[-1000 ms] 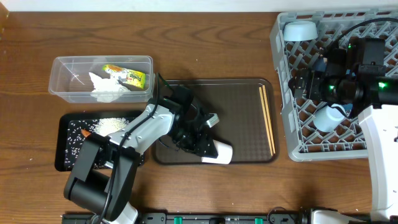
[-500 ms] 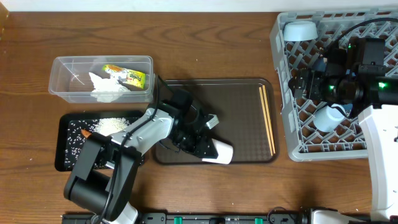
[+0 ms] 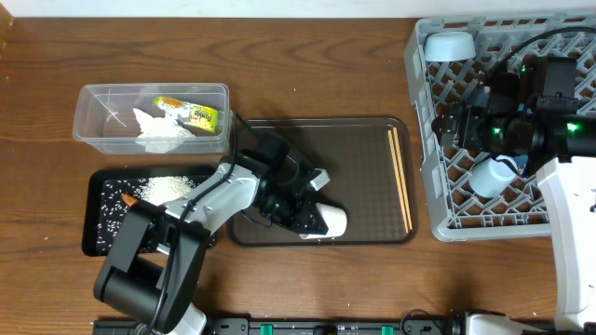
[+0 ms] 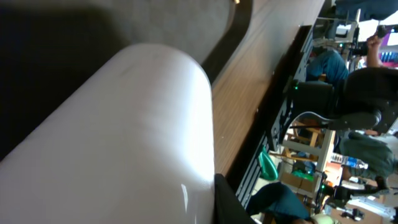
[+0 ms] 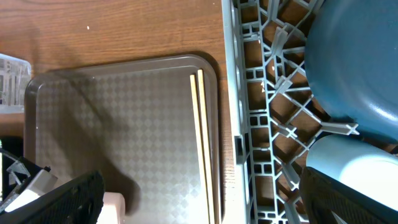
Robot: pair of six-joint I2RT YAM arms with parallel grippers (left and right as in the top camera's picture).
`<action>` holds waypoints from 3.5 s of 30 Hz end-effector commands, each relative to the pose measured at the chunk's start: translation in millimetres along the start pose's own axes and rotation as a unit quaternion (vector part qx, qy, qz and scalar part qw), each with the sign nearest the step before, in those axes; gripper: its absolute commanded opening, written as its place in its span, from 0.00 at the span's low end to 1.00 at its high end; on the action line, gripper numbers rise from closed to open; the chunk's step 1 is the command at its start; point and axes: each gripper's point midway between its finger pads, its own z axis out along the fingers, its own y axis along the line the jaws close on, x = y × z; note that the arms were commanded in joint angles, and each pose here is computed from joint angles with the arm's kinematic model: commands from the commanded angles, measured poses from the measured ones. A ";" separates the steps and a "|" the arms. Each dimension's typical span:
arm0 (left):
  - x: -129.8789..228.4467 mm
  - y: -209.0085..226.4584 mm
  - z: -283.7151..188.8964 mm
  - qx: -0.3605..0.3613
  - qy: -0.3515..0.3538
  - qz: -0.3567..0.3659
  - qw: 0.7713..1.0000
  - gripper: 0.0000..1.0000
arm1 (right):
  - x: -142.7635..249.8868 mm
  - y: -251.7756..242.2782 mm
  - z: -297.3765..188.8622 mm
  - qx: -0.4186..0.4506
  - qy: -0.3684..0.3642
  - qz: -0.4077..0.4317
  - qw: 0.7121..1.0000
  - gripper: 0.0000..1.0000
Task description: Sort waste into correct bins and load items into the dishwasher rack
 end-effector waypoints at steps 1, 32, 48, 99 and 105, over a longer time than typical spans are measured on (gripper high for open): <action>5.4 14.0 1.7 -0.030 0.010 -0.040 0.999 0.06 | 0.6 5.8 -1.0 -0.004 -0.001 -0.005 1.000 0.99; -44.4 -74.0 -66.0 0.216 -0.100 0.005 0.971 0.06 | 0.7 5.8 -0.9 -0.004 -0.001 -0.005 1.000 0.99; -47.1 -75.1 -65.9 0.216 -0.102 0.011 0.971 0.06 | -0.2 6.6 -1.0 -0.006 -0.002 -0.005 1.000 0.99; -107.1 -147.6 -106.6 0.288 -0.120 0.020 0.950 0.06 | 101.2 137.6 -10.0 -0.358 0.135 -0.147 0.912 0.85; -109.4 -143.6 -111.6 0.287 -0.126 0.011 0.950 0.06 | 108.8 132.6 6.6 -0.361 0.125 -0.168 0.909 0.87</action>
